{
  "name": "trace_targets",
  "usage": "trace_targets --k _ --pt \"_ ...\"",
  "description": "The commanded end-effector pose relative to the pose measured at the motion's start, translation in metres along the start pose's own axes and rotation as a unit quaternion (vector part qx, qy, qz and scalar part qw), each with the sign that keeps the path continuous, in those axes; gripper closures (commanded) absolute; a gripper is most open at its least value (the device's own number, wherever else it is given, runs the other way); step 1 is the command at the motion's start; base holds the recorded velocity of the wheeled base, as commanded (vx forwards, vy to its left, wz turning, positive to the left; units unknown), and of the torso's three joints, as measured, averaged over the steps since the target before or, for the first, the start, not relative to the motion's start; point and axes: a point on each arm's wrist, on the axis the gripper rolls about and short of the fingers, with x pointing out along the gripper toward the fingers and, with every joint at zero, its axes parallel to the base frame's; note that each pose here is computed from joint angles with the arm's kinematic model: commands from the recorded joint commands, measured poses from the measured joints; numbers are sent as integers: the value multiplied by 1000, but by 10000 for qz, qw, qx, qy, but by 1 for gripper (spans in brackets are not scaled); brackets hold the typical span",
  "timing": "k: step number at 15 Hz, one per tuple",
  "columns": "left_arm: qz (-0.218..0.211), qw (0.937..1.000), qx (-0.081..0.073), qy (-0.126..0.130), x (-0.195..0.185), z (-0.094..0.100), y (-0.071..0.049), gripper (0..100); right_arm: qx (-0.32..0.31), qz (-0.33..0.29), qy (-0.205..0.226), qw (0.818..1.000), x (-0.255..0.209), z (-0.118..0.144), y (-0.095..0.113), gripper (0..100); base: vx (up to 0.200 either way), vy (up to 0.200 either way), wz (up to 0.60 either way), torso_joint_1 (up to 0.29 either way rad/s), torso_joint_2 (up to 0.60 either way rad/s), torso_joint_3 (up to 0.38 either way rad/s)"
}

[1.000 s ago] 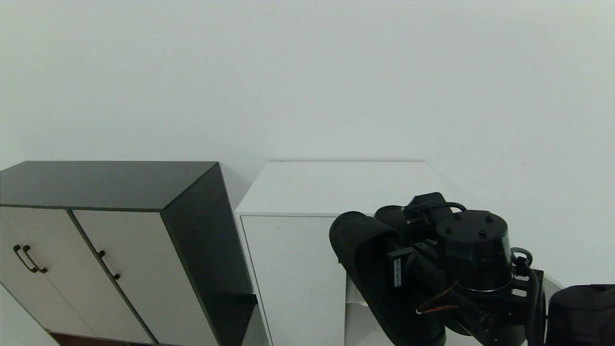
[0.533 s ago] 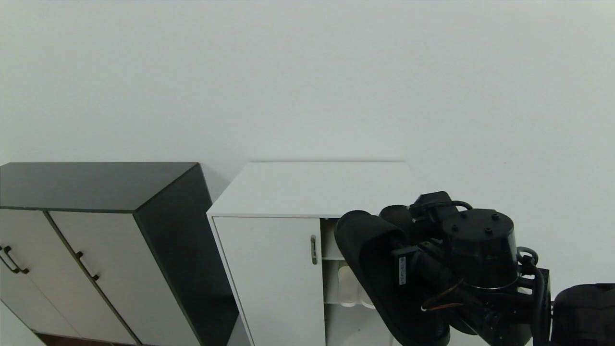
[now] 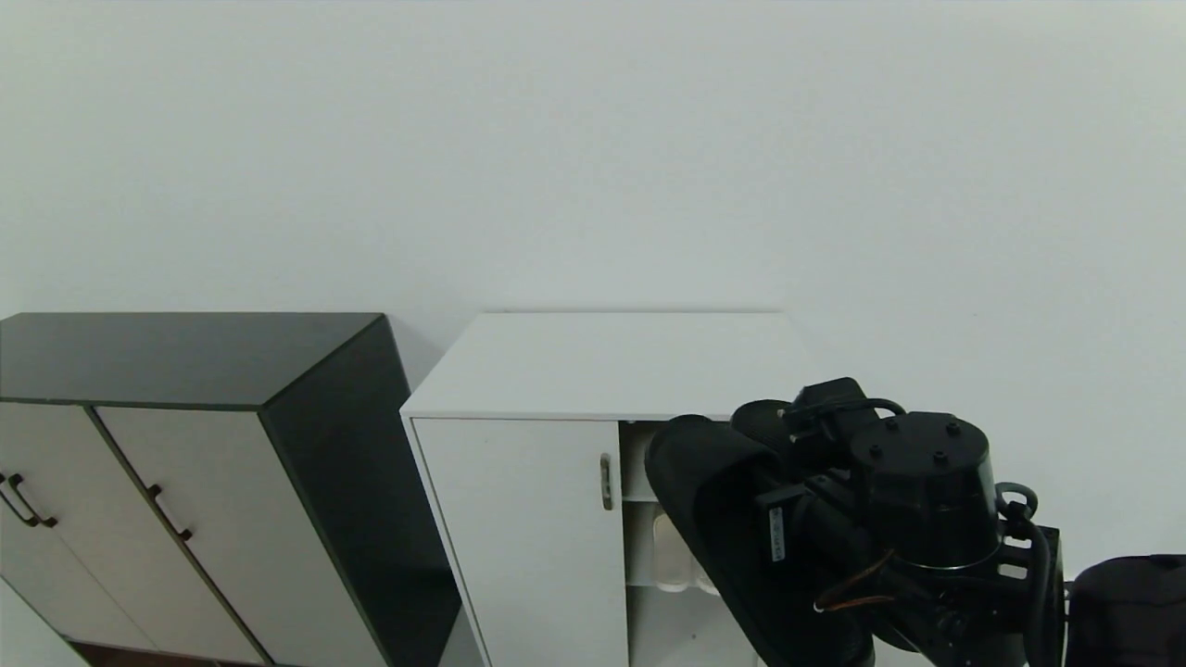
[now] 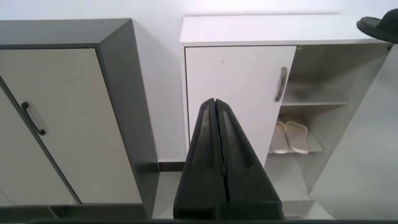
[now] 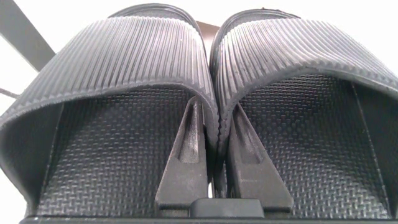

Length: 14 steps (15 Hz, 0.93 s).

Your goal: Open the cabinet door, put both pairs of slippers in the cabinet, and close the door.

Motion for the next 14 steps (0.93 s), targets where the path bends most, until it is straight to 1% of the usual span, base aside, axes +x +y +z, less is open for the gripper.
trace_targets --k 1,3,4,14 --pt "-1 10000 2 3 0 0 0 100 -19 7 28 10000 0 -2 0 100 0 0 0 0 0 0" --pt "-1 10000 2 3 0 0 0 100 -25 20 36 10000 0 -4 1 100 0 0 0 -33 72 50" --pt "-1 10000 2 3 0 0 0 100 -15 31 17 10000 0 -4 1 100 0 0 0 -154 369 198" --pt "-1 10000 2 3 0 0 0 100 -26 55 10 10000 -1 -6 2 100 0 0 0 -217 526 304"
